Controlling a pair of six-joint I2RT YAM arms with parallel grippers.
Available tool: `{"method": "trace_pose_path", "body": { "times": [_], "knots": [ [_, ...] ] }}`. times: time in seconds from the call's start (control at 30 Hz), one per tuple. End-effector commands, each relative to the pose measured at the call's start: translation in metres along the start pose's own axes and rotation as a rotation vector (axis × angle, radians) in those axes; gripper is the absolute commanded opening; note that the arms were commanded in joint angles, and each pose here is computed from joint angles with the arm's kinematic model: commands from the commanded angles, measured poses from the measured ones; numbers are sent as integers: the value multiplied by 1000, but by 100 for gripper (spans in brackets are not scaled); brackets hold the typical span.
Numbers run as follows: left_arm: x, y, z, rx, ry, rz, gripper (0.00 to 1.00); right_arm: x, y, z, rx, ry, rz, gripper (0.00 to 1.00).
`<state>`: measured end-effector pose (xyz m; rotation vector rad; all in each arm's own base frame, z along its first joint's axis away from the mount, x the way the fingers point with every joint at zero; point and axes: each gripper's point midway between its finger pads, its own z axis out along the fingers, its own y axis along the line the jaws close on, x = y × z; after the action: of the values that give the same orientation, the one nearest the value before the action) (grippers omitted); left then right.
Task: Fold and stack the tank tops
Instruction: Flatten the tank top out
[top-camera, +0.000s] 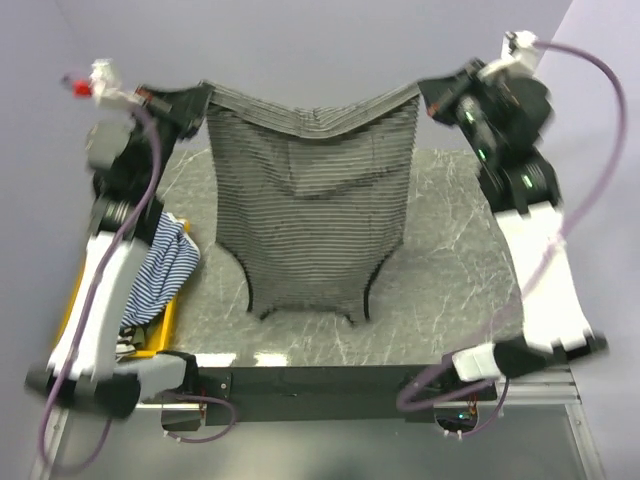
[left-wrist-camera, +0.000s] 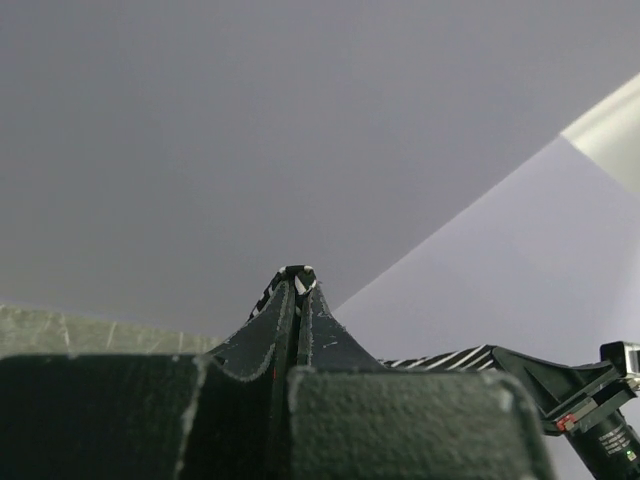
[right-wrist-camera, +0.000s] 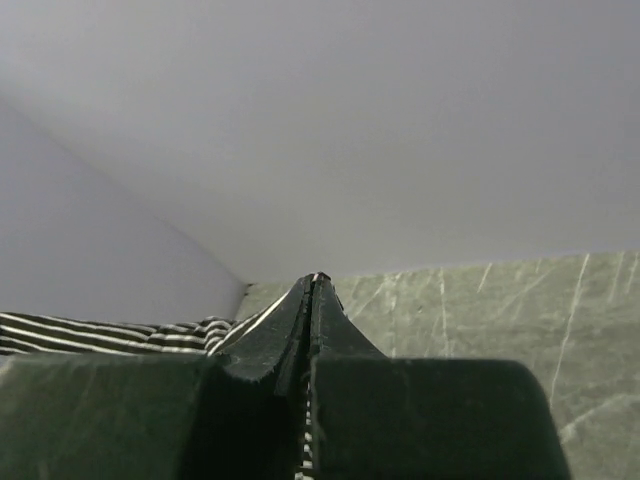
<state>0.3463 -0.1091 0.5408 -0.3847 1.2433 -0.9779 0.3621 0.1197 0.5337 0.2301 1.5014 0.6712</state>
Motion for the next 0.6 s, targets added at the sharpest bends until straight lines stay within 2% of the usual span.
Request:
{"method": "trace_pose_path", "body": {
  "times": [0.0, 0.03, 0.07, 0.1, 0.13, 0.17, 0.3, 0.33, 0.37, 0.43, 0.47, 0.5, 0.53, 0.57],
  "knots": [
    [-24, -14, 44, 87, -67, 44, 1, -24, -5, 46, 14, -71, -44, 0],
    [-27, -15, 55, 102, -67, 48, 1, -52, 10, 47, -20, -129, -44, 0],
    [-31, -13, 78, 115, -62, 55, 1, -37, -4, 77, 8, -84, -40, 0],
    [-32, -14, 88, 127, -53, 60, 1, -45, -8, 85, 13, -98, -39, 0],
    [-36, -15, 98, 140, -53, 64, 1, -78, 11, 76, -30, -170, -33, 0],
    [-41, -16, 115, 154, -52, 71, 1, -71, 2, 98, -24, -157, -28, 0],
    [-49, -14, 138, 193, -36, 84, 0, -101, 11, 91, -68, -262, -12, 0],
    [-47, -14, 139, 204, -20, 84, 1, -88, 0, 100, -52, -244, -14, 0],
    [-44, -8, 138, 195, -10, 84, 0, -93, 5, 87, -58, -259, -17, 0],
    [-40, -1, 133, 192, -9, 81, 1, -69, -13, 93, -18, -202, -17, 0],
    [-27, 14, 124, 158, 17, 66, 1, -68, -11, 83, -16, -197, -18, 0],
    [-25, 15, 118, 168, 13, 57, 1, -37, -31, 90, 22, -124, -12, 0],
    [-17, 23, 113, 152, 26, 46, 1, -24, -38, 88, 34, -97, -8, 0],
    [2, 42, 98, 110, 63, 23, 1, -28, -31, 70, 13, -119, 2, 0]
  ]
}}
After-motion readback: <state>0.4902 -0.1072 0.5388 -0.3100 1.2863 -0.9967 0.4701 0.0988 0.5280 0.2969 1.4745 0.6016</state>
